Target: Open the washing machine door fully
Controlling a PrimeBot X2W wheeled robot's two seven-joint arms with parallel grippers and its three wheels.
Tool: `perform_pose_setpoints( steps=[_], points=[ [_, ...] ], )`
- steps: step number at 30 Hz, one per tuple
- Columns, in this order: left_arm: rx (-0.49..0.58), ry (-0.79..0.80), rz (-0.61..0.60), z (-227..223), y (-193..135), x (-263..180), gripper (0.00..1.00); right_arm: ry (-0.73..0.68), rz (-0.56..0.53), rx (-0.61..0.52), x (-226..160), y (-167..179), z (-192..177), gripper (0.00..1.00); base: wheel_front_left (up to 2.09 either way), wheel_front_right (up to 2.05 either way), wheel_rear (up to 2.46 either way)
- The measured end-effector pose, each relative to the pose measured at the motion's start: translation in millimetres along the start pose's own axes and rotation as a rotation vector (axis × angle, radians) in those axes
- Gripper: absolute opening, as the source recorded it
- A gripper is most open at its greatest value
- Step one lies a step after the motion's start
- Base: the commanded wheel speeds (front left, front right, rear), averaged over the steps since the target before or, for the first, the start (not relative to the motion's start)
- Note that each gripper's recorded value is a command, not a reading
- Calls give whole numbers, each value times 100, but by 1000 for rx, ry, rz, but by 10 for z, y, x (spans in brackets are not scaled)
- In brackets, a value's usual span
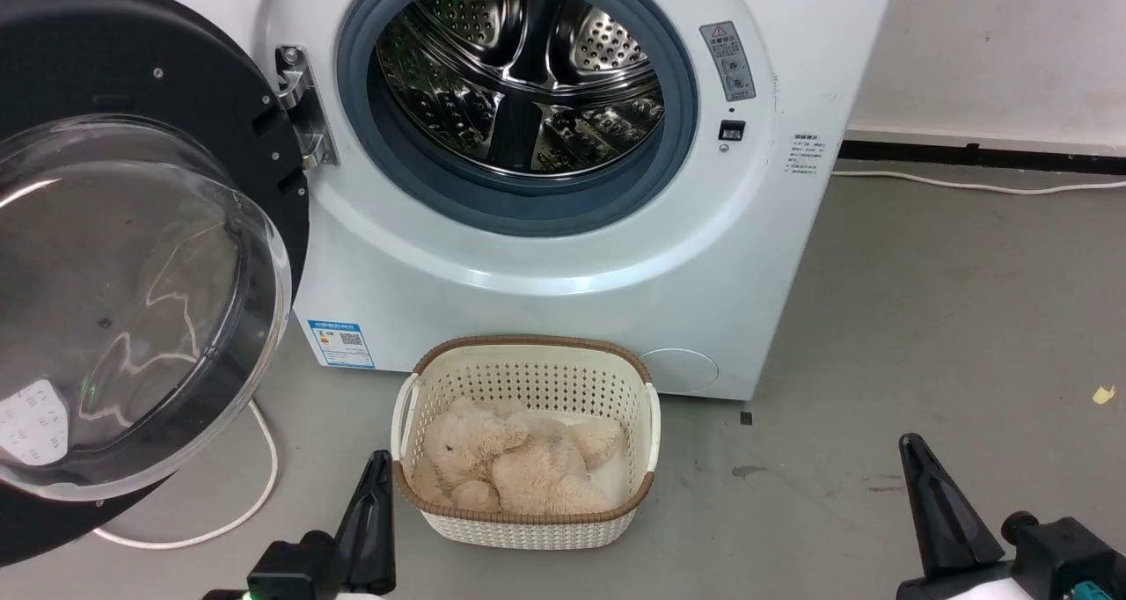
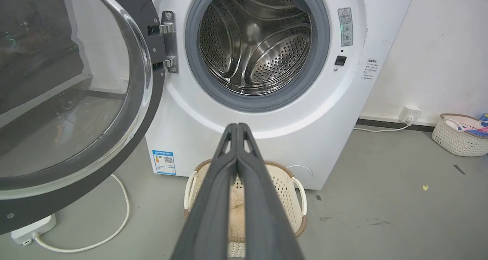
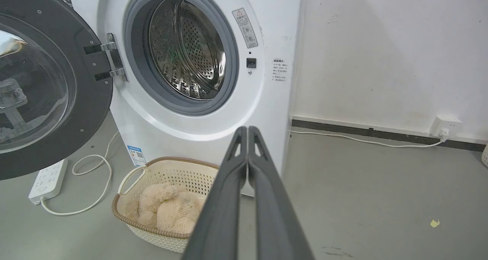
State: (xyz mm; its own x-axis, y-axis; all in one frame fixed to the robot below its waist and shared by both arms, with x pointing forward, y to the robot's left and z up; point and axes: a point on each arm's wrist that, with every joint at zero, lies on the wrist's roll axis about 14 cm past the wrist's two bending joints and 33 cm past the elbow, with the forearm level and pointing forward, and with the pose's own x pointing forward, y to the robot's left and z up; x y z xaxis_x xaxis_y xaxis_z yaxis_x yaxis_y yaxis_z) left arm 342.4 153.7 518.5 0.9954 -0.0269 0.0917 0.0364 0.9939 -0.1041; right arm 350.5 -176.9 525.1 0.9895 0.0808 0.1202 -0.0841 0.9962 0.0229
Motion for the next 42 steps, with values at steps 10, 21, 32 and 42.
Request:
perform_pose_setpoints(
  steps=[10, 21, 32, 42],
  points=[
    [16, 12, 1, -7, 24, 16, 0, 15, 6, -8, 12, 16, -15, 0, 0, 0, 0],
    [31, 21, 0, 3, 39, 56, 0, 33, 9, -10, 27, 27, -30, 0, 0, 0, 0],
    [49, 38, 4, -6, 74, 78, 0, 46, 17, -18, 55, 48, -30, 0, 0, 0, 0],
    [64, 48, 5, -5, 97, 99, 0, 68, 22, -25, 59, 63, -58, 0, 0, 0, 0]
  ],
)
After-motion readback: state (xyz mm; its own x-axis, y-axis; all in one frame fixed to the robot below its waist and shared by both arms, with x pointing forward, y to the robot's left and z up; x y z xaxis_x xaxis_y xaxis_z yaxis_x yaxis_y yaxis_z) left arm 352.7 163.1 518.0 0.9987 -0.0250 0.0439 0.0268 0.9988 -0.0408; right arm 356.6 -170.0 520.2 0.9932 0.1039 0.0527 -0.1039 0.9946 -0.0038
